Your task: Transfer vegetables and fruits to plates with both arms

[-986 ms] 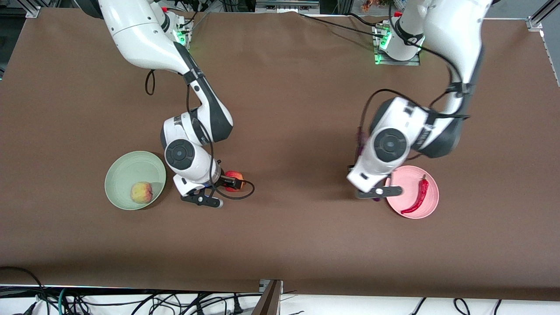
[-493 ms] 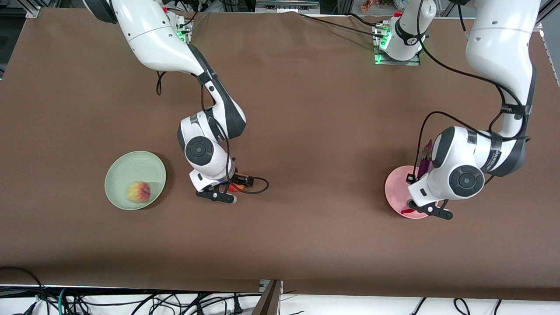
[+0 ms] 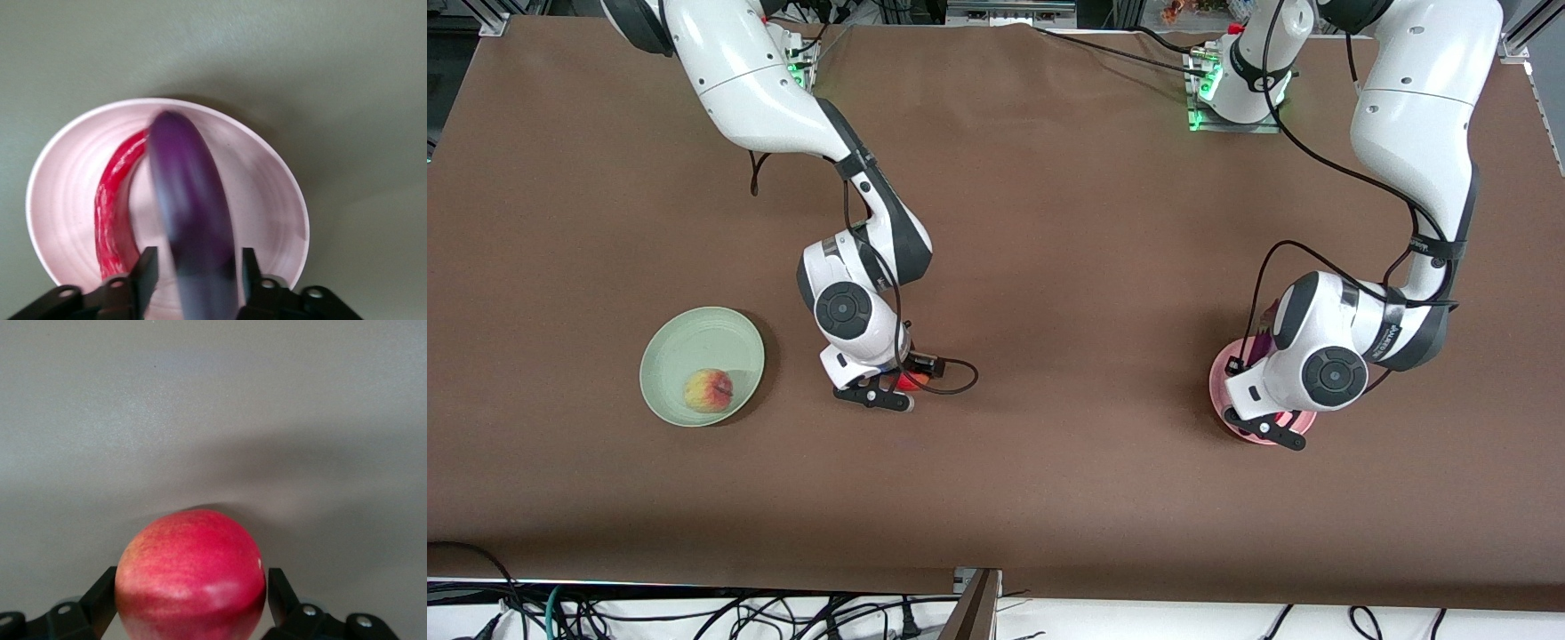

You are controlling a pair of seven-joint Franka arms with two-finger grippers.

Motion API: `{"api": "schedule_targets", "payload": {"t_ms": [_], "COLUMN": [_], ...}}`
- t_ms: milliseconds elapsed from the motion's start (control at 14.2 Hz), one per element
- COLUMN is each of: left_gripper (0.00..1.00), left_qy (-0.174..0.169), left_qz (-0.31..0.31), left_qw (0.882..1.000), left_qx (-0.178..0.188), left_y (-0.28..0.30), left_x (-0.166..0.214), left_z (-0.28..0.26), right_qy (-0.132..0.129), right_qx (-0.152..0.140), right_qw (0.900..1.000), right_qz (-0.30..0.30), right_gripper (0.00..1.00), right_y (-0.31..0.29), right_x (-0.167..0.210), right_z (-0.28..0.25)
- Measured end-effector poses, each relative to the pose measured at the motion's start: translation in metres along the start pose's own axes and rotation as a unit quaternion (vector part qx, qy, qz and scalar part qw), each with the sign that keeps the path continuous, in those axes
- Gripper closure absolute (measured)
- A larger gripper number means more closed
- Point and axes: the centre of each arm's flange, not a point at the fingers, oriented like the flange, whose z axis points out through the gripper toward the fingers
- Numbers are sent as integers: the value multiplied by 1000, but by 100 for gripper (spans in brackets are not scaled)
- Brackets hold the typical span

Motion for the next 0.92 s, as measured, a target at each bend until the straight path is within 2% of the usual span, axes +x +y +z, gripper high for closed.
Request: {"api": "schedule_targets", "payload": {"t_ms": [70,211,282,423,634,915], "left_gripper": [28,8,1,0,0,0], "left_qy": [7,35,50,64,56,67], "left_qz": [-3,-10,-17,-33,-48,-85], "left_qw": [1000,999,999,997,997,994], "left_qx": [2,8,7,-6,-18,-10], "left_y": [-3,-10,-13,-14,-12,-42], "left_x": [0,-2,-7,-30,-75,-134], "left_z": [-9,-46,-76,-144,-222,-294], "right_qy": [1,-2,-12,-44,-89,-153], "right_qx": [0,-6,-16,-32,-30,-43], "right_qw": [1000,1000,1000,998,993,985], "right_qz": [-2,-12,-19,-39,-74,-74], "right_gripper": [10,12,12,12,12,12], "right_y": [-1,7,20,70,173,251], "right_x": [0,6,14,43,86,96], "right_z": [-1,-4,-10,-37,-86,-97]}}
